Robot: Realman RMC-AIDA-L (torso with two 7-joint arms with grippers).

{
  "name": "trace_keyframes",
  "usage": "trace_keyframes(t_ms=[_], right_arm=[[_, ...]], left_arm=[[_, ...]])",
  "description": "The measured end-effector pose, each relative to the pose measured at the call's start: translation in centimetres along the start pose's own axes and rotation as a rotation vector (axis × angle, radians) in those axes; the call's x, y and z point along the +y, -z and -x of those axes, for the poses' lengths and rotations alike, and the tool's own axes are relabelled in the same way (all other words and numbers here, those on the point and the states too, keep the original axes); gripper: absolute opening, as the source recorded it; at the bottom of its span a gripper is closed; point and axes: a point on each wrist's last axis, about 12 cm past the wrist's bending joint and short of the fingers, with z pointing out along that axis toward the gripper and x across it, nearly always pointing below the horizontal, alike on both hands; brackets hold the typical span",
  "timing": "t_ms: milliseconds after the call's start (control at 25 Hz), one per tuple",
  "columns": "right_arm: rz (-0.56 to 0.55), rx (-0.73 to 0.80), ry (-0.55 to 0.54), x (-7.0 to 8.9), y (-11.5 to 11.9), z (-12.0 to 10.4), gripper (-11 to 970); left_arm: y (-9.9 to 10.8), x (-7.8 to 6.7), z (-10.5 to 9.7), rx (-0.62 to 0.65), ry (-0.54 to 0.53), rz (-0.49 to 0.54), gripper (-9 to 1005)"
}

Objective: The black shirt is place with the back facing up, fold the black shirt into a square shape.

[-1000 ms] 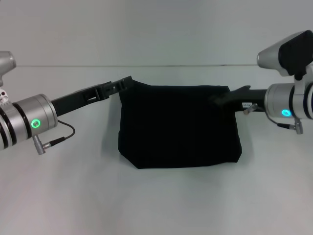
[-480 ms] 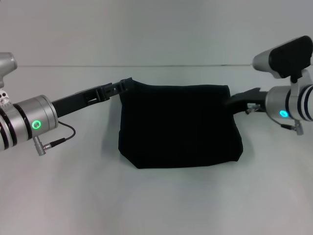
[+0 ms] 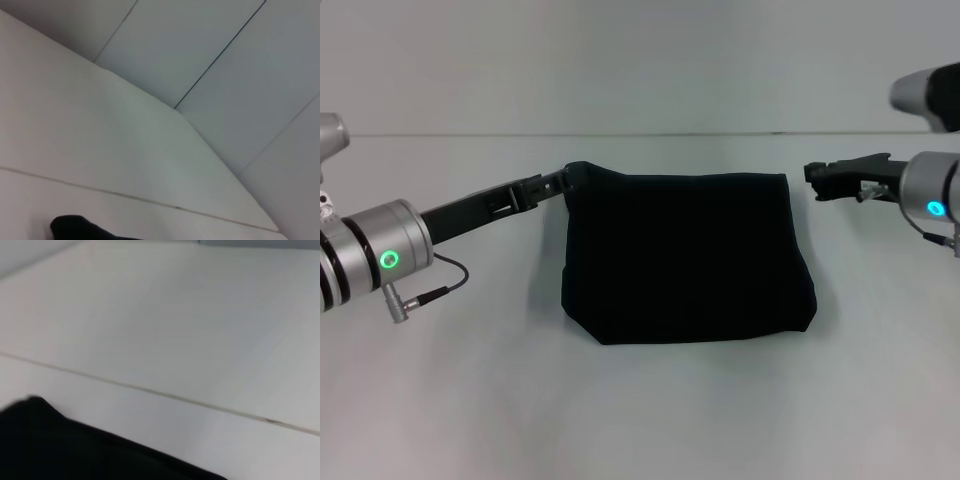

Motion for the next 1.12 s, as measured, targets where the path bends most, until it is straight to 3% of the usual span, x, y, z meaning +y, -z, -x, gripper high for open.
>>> trace_keyframes(t_ms=[400, 640, 680, 800, 1120], right_arm=[[0.193, -0.044, -0.114, -0.9, 3.1, -1.0, -1], [0.273, -0.047, -0.149, -1.7, 4.8, -1.6, 46], [0.288, -0.044, -0.146, -1.7, 5.0, -1.6, 100], [0.324, -0.033, -0.14, -1.7, 5.5, -1.7, 264], [0.322, -0.03, -0.142, -1.7, 5.5, -1.7, 479]], left_arm=[[2.2, 1.1, -1.0, 0.016, 0.027, 0.009, 838], [3.4, 1.3, -1.9, 0.147, 0.043, 0.003, 816], [3.6, 1.1, -2.5, 0.212, 0.048, -0.012, 812], [3.6, 1.0, -2.8, 0.234, 0.052, -0.015, 801], [2.6, 0.6, -3.7, 0.309, 0.047, -0.023, 771]])
